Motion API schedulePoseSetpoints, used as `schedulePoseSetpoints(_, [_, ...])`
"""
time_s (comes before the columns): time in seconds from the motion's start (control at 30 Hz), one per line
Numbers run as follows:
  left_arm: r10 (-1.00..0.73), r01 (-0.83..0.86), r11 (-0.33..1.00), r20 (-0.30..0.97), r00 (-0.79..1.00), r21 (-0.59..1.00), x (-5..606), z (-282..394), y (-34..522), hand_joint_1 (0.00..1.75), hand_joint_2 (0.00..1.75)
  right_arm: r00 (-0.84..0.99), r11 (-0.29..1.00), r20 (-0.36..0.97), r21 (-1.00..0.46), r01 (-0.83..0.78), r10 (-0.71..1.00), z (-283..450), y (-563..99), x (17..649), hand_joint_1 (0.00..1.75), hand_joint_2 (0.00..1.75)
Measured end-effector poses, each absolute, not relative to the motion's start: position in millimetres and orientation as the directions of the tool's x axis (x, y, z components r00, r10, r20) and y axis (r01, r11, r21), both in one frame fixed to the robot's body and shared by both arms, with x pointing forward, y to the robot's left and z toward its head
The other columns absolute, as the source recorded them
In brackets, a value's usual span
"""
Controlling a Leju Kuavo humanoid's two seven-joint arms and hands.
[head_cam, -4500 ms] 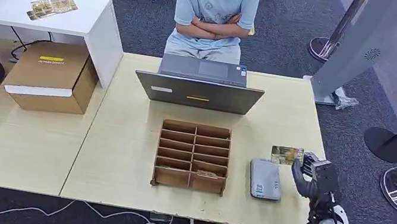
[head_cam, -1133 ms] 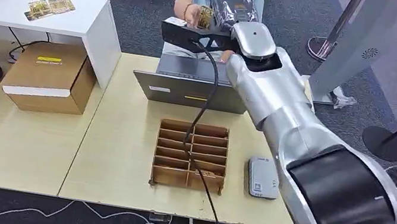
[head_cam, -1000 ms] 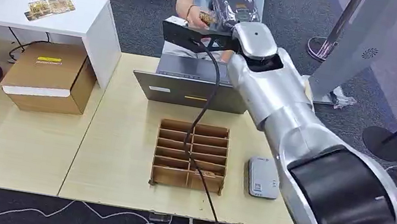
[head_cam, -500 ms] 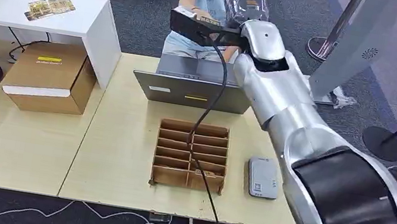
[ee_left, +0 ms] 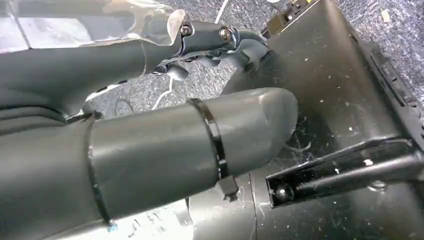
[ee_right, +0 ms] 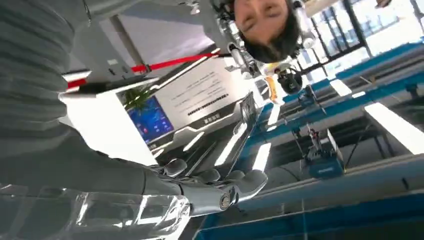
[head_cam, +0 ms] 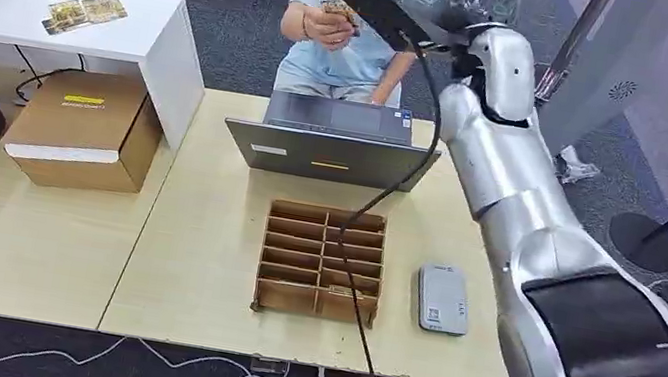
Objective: Pass the card to the sensor for recognition and then transmit it.
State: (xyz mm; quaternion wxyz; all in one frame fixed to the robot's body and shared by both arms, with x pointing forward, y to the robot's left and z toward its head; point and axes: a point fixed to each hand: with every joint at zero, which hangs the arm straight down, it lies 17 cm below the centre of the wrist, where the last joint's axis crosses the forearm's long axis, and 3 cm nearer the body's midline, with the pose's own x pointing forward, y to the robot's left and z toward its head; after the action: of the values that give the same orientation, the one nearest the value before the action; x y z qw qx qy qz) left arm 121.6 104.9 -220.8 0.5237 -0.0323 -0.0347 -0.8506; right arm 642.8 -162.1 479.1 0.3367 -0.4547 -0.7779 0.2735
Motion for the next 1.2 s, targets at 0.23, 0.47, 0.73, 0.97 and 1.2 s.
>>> schedulePoseSetpoints(0.23, [-0.896,0.9,-0.433,0.093,-0.435,0.045,121,-224,105,0.0,0.0,-0.552,0.816,0.61,-0.501,0.288,0.569,452,-225,619,0.0,1.75])
schedulePoseSetpoints(0.47, [-0.895,0.902,-0.426,0.114,-0.431,0.063,120,-228,108,0.0,0.0,-0.676,0.995,0.734,-0.102,-0.015,0.065,382,-304,526,0.0,1.75])
schedulePoseSetpoints(0.73, [-0.885,0.89,-0.449,0.097,-0.456,0.079,122,-229,110,0.0,0.0,-0.696,0.949,0.655,0.11,-0.296,-0.293,326,-325,386,0.0,1.75])
schedulePoseSetpoints(0.97, [-0.886,0.89,-0.449,0.085,-0.455,0.084,123,-229,110,0.0,0.0,-0.601,0.957,0.763,0.074,-0.281,-0.236,264,-281,352,0.0,1.75])
schedulePoseSetpoints(1.2, [-0.887,0.891,-0.446,0.088,-0.453,0.085,122,-229,109,0.0,0.0,-0.509,0.909,0.787,-0.415,-0.021,0.348,187,-216,359,0.0,1.75])
